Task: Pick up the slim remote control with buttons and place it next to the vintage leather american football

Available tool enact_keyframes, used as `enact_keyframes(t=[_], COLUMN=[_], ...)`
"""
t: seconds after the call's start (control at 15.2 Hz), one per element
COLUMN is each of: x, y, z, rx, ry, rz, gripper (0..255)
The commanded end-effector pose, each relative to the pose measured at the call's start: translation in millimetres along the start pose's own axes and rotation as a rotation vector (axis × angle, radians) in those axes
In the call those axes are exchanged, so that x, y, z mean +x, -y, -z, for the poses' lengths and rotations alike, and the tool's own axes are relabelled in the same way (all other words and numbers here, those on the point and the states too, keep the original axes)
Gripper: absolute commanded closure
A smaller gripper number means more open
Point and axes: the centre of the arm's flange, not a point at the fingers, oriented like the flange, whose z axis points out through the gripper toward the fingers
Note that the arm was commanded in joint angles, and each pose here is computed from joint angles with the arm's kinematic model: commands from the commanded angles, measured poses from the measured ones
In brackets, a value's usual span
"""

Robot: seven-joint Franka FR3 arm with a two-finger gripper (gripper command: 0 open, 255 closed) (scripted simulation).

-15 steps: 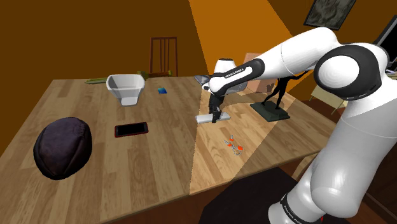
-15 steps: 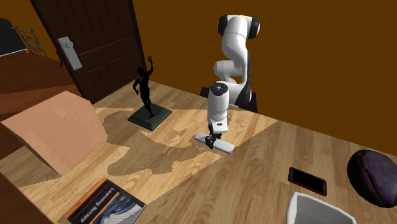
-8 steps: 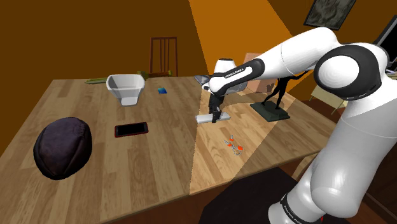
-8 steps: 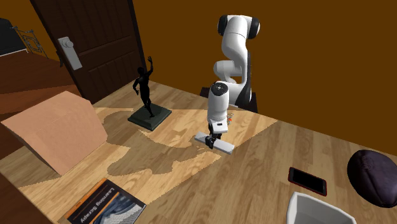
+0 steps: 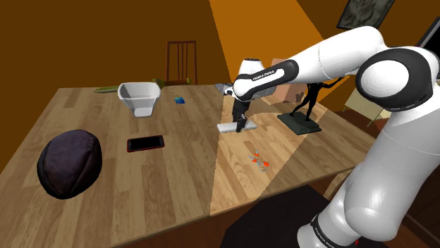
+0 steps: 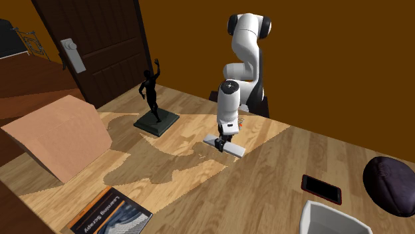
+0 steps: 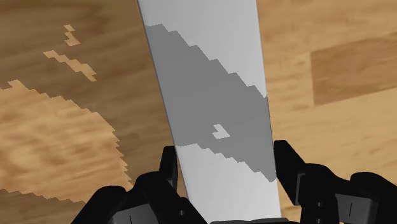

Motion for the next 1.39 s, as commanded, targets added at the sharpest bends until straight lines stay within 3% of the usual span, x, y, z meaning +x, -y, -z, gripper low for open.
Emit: enact_keyframes(t=[0.0,1.32], x=[0.3,0.2], y=[-0.2,2.0], z=[11.1,116.7], rx=[0.000,0.000], ry=[0.000,0.000], rz=[0.000,0.000], gripper=[255,255])
